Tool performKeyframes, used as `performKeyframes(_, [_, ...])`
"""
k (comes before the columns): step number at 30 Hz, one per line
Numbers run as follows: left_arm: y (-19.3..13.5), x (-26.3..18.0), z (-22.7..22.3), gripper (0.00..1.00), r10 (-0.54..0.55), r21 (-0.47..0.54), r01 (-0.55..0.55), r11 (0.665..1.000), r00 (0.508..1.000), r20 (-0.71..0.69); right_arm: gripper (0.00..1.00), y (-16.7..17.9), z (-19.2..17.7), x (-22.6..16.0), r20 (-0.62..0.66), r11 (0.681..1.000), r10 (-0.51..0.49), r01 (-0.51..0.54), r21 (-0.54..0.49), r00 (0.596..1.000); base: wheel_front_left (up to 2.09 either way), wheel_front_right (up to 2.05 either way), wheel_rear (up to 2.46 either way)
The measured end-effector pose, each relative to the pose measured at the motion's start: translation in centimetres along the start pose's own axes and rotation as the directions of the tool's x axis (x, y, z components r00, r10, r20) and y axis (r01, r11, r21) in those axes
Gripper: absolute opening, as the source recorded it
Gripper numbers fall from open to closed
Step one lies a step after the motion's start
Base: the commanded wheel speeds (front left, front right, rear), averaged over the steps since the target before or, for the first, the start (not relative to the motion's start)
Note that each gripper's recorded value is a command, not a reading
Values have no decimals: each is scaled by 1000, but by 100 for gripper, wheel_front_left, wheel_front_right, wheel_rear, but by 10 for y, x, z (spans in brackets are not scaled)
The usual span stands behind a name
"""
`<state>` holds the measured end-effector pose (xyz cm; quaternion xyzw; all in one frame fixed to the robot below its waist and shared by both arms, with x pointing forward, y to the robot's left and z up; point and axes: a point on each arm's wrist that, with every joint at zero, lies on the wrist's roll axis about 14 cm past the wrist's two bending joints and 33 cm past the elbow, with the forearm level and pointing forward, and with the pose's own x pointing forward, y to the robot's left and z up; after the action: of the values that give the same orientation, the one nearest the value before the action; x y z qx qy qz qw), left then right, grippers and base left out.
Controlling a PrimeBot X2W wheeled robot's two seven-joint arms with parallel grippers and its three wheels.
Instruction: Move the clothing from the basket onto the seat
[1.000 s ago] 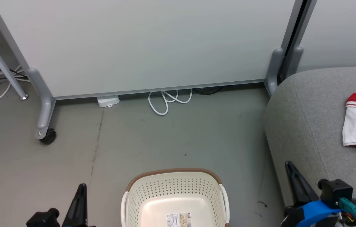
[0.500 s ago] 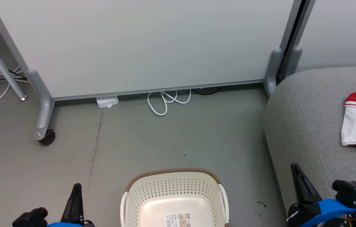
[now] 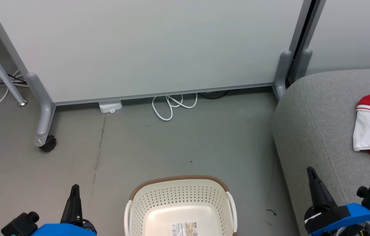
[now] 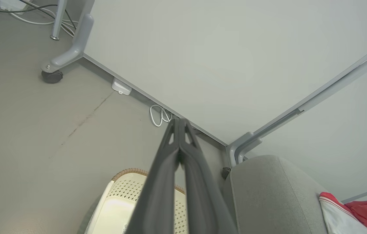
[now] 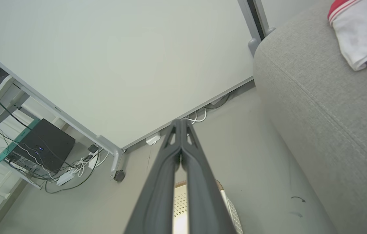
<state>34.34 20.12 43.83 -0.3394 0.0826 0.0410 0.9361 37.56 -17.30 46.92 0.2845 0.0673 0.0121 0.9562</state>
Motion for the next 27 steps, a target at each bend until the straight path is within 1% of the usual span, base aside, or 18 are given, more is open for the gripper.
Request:
performKeyframes(2, [0,1,1,0,2,-28,-2,1000,1000,2,0,-1,1,0,2,1000,-3,3,30,1000,0,0,0])
performKeyframes(3, [-1,2,3,0,3,-55,-3,998,1000,4,0,-1,2,0,3,998,-5,5,61,1000,0,0,0])
performKeyframes(5, [-1,2,4,0,4,-67,-3,998,1000,7,0,-1,2,0,4,997,-6,6,74,1000,0,0,0])
performKeyframes(6, [-3,5,7,0,3,-106,-2,994,1000,13,0,-2,3,1,6,993,-9,9,120,1000,0,0,0])
performKeyframes(12, [-5,7,9,0,1,-179,1,984,1000,16,0,-3,7,2,17,980,-11,8,199,1000,0,0,0])
performKeyframes(20, [-10,11,16,0,-5,-268,13,963,1000,29,0,-3,12,3,29,953,-13,3,302,999,0,0,0])
performKeyframes(22, [-10,12,16,0,-6,-279,14,960,1000,30,0,-3,13,3,31,950,-13,3,312,999,0,0,0])
performKeyframes(23, [-11,12,17,0,-7,-300,17,954,999,32,0,-3,13,3,29,942,-14,3,336,999,0,0,0])
performKeyframes(27, [-13,14,19,0,-12,-338,23,941,999,33,0,-4,14,3,34,926,-15,1,379,999,0,0,0])
